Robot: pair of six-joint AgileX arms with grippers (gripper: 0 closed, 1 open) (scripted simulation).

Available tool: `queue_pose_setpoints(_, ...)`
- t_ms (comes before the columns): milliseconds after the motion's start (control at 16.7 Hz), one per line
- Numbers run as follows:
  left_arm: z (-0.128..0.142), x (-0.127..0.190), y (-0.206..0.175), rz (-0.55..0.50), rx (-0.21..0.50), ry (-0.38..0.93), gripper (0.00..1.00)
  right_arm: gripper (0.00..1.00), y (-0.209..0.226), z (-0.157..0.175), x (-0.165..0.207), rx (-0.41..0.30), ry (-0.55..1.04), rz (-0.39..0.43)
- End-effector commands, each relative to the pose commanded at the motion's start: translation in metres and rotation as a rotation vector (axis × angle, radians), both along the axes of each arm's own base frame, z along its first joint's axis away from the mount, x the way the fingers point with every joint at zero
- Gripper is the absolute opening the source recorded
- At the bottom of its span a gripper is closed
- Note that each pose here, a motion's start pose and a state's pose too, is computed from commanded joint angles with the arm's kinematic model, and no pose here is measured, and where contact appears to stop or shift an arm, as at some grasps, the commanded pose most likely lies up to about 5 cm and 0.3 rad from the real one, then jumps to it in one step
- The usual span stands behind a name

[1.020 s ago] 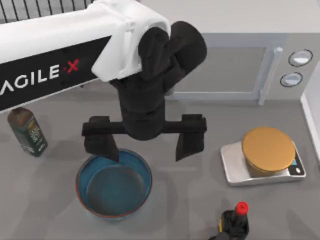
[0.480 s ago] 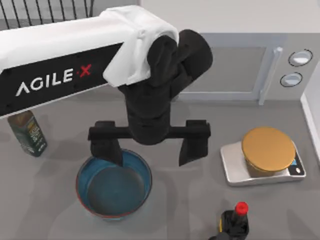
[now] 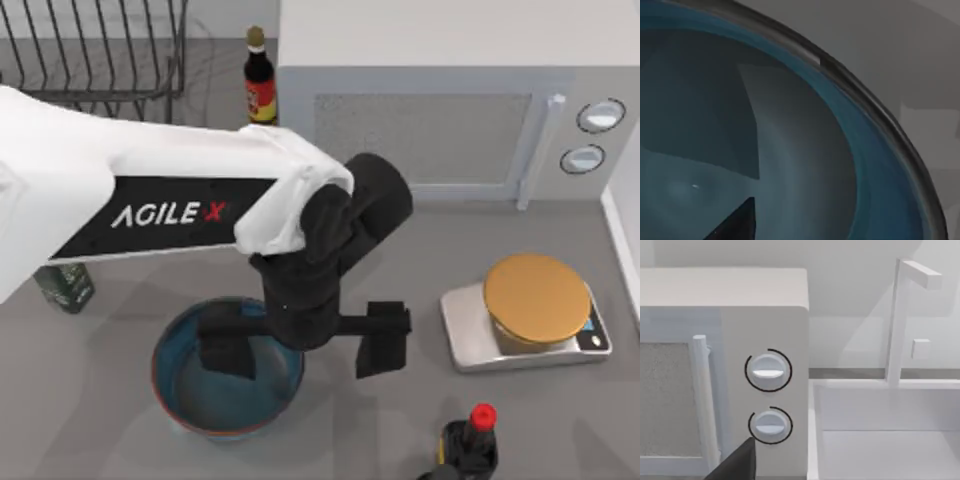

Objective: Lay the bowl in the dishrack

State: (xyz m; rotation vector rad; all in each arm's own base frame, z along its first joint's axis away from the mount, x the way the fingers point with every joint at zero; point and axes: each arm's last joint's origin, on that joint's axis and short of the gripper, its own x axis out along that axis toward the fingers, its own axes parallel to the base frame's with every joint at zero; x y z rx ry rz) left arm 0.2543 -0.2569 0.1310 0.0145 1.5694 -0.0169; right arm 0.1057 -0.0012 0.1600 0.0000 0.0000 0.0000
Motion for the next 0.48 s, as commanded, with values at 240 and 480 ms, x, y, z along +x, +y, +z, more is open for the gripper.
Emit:
queue_pose_setpoints(240,-0.0029,-0.0005,0.0005,0.0,0.001,0.001,1.0,1.0,0.0,0.0,0.0,0.0,0.0,0.0)
queue_pose_setpoints(480,-0.0029,-0.0005,0.0005,0.0,0.001,0.001,0.7,1.0,0.0,0.0,0.0,0.0,0.0,0.0)
